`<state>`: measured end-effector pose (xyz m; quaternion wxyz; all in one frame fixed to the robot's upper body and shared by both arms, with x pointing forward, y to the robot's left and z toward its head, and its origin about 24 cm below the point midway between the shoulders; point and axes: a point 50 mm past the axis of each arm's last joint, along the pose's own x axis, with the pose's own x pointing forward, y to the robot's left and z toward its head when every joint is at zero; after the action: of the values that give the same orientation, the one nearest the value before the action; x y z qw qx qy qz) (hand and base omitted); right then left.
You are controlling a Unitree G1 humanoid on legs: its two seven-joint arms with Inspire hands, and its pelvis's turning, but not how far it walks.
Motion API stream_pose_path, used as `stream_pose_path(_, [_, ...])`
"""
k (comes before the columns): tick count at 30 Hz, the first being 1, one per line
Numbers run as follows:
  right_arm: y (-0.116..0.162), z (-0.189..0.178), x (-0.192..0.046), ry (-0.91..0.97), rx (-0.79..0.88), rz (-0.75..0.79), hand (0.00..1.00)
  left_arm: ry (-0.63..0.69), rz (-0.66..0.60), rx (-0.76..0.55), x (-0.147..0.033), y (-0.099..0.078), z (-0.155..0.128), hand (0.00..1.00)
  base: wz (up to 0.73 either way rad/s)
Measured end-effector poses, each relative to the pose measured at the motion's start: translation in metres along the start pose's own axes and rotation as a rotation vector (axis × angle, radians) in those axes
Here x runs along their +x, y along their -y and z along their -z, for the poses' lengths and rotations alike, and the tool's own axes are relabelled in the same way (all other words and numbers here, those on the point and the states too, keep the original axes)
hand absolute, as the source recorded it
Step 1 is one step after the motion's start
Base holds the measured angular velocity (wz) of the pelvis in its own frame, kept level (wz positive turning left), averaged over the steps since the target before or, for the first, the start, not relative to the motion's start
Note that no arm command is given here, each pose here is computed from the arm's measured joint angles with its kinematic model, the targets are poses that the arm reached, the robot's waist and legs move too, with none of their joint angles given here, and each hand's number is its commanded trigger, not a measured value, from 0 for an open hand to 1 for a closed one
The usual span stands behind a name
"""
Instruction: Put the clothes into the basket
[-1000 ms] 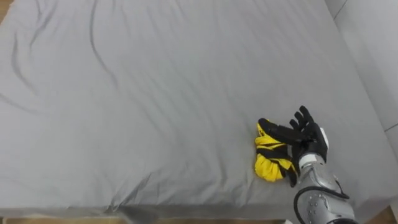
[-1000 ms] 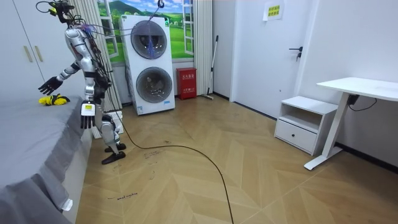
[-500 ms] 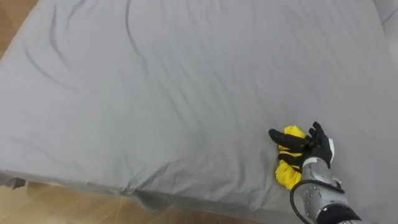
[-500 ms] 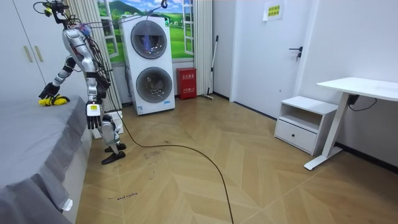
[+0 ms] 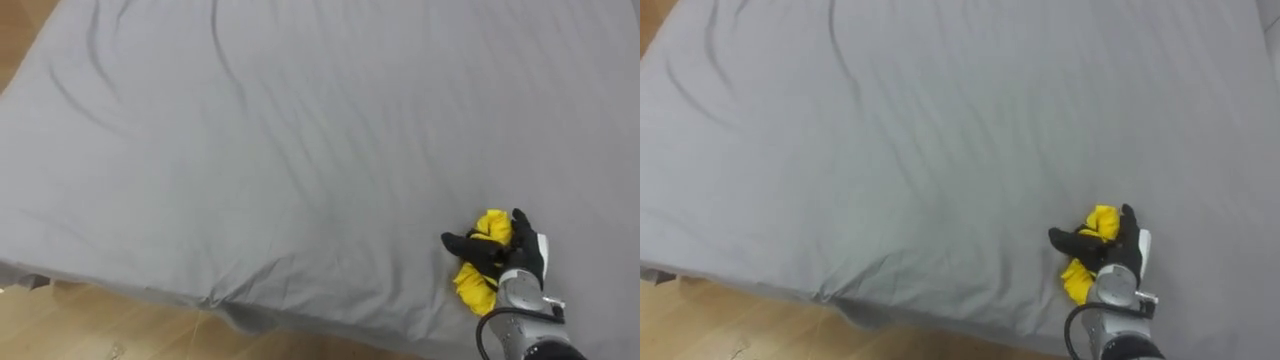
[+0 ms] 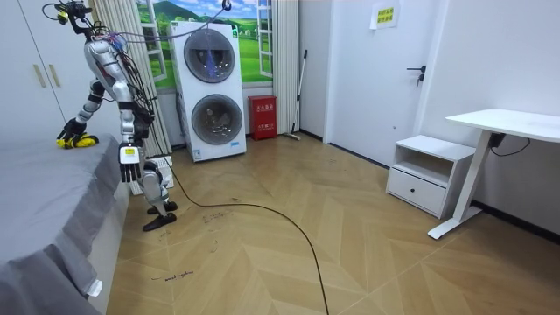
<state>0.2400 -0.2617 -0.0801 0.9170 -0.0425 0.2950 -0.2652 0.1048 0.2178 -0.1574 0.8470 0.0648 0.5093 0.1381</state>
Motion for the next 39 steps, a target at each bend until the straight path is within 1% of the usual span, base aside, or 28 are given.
stream_pose_path(1, [0.001,0.002,0.0,-0.006,-0.012,0.0,0.0,0.001,0.001,0.007,0.0,0.001,0.0,0.0,0.03])
stream_pose_path(2, [0.001,0.003,-0.001,-0.007,-0.016,0.0,0.06,0.001,0.001,0.01,0.0,0.001,0.0,0.0,0.0])
stream_pose_path(3, [0.002,0.004,-0.001,-0.01,-0.023,0.0,0.78,0.002,0.001,0.013,0.0,0.001,0.0,0.0,0.0])
stream_pose_path(4, [0.002,0.006,-0.001,-0.014,-0.034,0.0,1.0,0.003,-0.002,0.013,0.0,0.001,0.0,0.0,0.0])
stream_pose_path(7, [0.005,0.008,-0.001,-0.025,-0.04,0.009,1.0,0.004,-0.003,0.012,0.0,0.001,-0.001,0.0,0.07])
stream_pose_path(13, [0.02,0.022,0.0,-0.091,-0.098,0.05,1.0,-0.003,-0.002,0.011,0.0,0.001,0.001,0.0,0.08])
stream_pose_path(21, [0.013,0.037,-0.006,-0.167,-0.116,0.033,1.0,0.002,0.007,0.009,0.001,0.001,-0.002,0.0,0.01])
stream_pose_path(29, [0.011,0.04,-0.007,-0.187,-0.117,0.019,1.0,0.01,0.012,0.015,0.001,0.003,-0.005,0.0,0.0])
stream_pose_path(36, [0.011,0.036,-0.005,-0.188,-0.06,0.005,1.0,-0.004,0.004,0.02,0.001,0.0,-0.002,0.0,-0.04])
stream_pose_path(39, [0.011,0.033,-0.005,-0.191,-0.004,0.001,1.0,-0.009,0.0,0.022,0.001,-0.001,0.0,0.0,-0.11])
